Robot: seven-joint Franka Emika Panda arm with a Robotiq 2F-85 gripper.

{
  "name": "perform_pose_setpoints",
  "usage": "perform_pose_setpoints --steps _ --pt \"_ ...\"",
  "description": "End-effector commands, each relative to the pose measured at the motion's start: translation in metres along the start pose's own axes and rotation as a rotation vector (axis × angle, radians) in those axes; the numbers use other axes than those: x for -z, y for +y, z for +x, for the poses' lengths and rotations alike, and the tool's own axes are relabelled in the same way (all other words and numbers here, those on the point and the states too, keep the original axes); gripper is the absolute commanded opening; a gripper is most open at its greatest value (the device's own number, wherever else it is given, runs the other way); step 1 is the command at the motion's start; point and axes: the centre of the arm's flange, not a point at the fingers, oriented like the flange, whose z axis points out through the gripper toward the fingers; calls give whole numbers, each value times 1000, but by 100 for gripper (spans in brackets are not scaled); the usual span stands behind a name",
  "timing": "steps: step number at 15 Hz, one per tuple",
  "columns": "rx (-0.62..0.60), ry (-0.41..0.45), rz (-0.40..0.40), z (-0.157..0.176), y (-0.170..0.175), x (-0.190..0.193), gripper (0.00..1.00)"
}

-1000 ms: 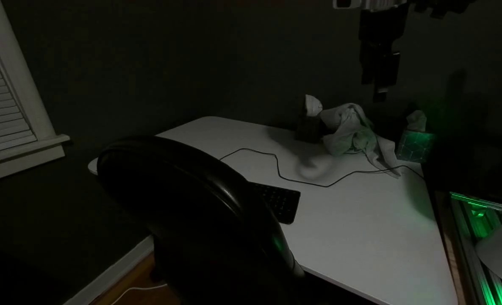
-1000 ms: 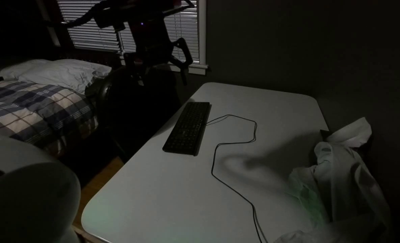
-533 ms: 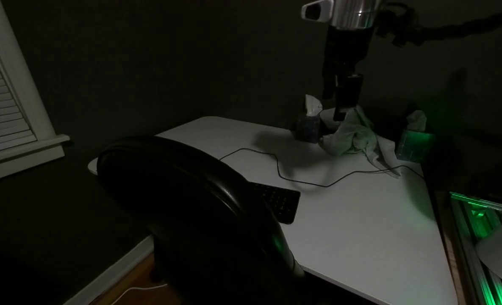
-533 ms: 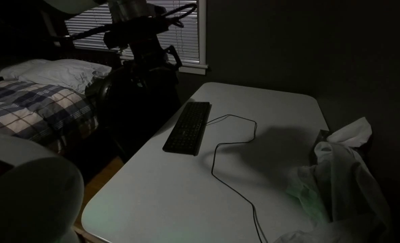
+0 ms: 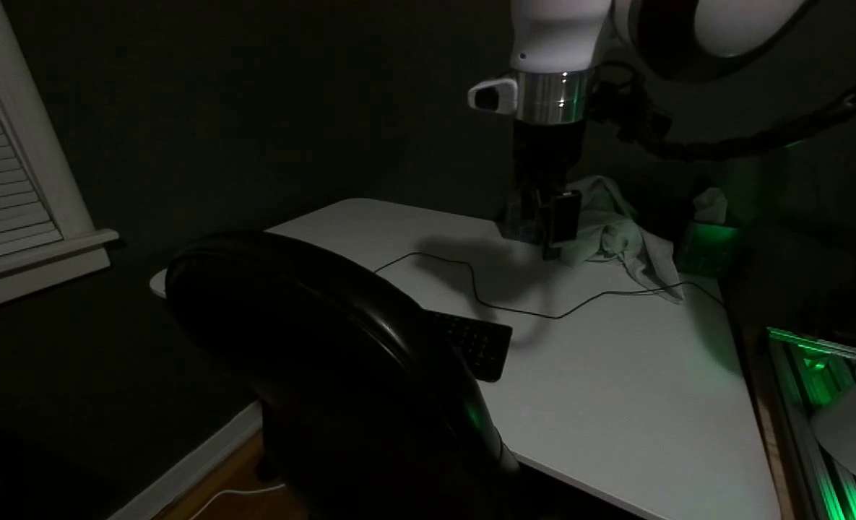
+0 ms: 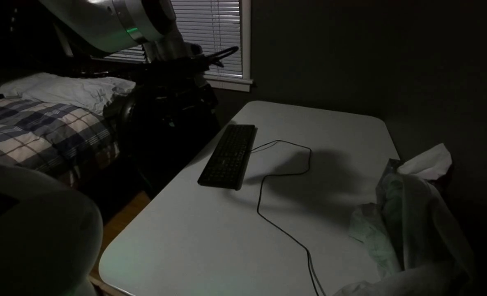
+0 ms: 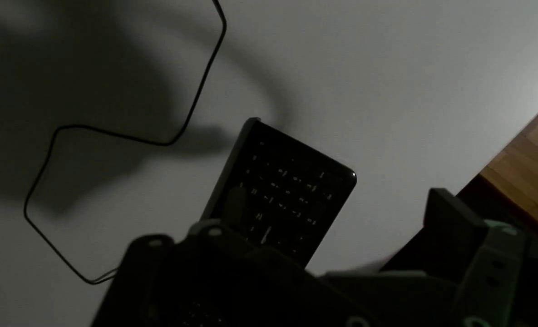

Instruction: Press a key on the keyboard.

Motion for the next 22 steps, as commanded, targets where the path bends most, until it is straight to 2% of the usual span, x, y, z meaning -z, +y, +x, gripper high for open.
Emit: perform_pose_setpoints --steps 1,5,8,11,12,13,22 --pt "-2 3 -2 0 1 2 100" --pt "-5 15 -9 -1 2 7 100" --pt "21 -35 -60 15 4 -12 100" --pt "71 -62 -76 31 3 -35 100" --pt "98 -65 -62 36 2 -42 83" --pt "108 -71 -57 41 2 -50 73" --pt "157 -120 14 67 1 -117 5"
